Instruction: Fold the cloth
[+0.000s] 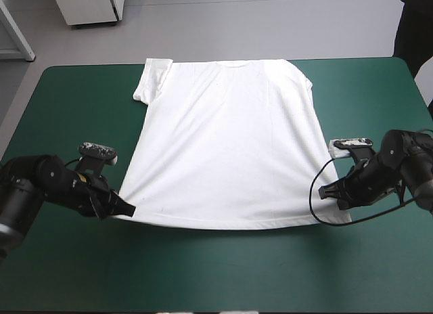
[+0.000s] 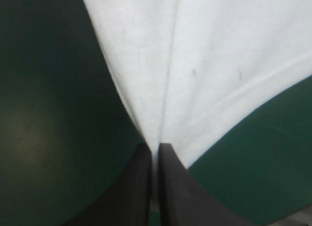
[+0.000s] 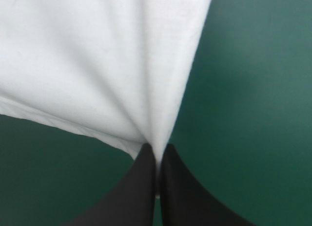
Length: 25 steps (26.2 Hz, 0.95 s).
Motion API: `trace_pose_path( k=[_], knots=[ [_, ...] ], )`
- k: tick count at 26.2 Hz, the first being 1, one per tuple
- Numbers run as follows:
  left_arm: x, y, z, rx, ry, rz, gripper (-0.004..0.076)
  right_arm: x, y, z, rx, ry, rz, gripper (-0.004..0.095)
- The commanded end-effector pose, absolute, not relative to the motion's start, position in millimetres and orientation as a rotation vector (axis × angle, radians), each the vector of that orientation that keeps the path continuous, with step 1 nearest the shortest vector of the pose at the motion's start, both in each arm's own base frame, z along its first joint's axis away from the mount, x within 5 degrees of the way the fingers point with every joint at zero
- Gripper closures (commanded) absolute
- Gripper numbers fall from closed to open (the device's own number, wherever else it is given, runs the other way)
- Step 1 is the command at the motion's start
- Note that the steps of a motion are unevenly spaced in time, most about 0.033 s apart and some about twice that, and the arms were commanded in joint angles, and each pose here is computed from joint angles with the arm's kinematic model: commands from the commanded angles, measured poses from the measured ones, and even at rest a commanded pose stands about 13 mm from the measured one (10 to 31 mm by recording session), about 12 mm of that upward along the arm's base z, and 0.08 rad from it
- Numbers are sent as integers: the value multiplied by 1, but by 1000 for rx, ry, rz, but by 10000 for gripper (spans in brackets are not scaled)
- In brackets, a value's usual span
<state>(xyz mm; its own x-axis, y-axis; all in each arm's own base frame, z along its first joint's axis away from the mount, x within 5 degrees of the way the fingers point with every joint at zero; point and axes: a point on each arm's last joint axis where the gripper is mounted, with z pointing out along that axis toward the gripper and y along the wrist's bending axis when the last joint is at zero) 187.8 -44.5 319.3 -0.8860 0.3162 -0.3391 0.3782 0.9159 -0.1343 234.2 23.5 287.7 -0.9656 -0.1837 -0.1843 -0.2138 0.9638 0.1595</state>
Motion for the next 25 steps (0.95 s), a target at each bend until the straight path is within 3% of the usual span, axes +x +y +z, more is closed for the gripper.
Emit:
trace_pose_path(
  k=[1,4,12,19,23,24,25],
  knots=[
    [148,-51,315,570,2792,-340,746,204,24,299,-336,2916,247,925],
    [127,-49,302,576,2800,-345,746,176,31,293,-415,2917,154,925],
    [110,-45,289,549,2818,-350,746,134,27,263,-449,2974,124,925],
    [107,-44,279,508,2865,-358,745,127,22,258,-440,2985,62,925],
    [107,-45,280,503,2864,-370,726,127,26,260,-406,2979,117,909],
    [107,-45,280,503,2863,-370,703,127,28,260,-400,2979,150,891],
    [105,-44,281,508,2852,-360,631,126,31,261,-385,2975,205,826]
  ],
)
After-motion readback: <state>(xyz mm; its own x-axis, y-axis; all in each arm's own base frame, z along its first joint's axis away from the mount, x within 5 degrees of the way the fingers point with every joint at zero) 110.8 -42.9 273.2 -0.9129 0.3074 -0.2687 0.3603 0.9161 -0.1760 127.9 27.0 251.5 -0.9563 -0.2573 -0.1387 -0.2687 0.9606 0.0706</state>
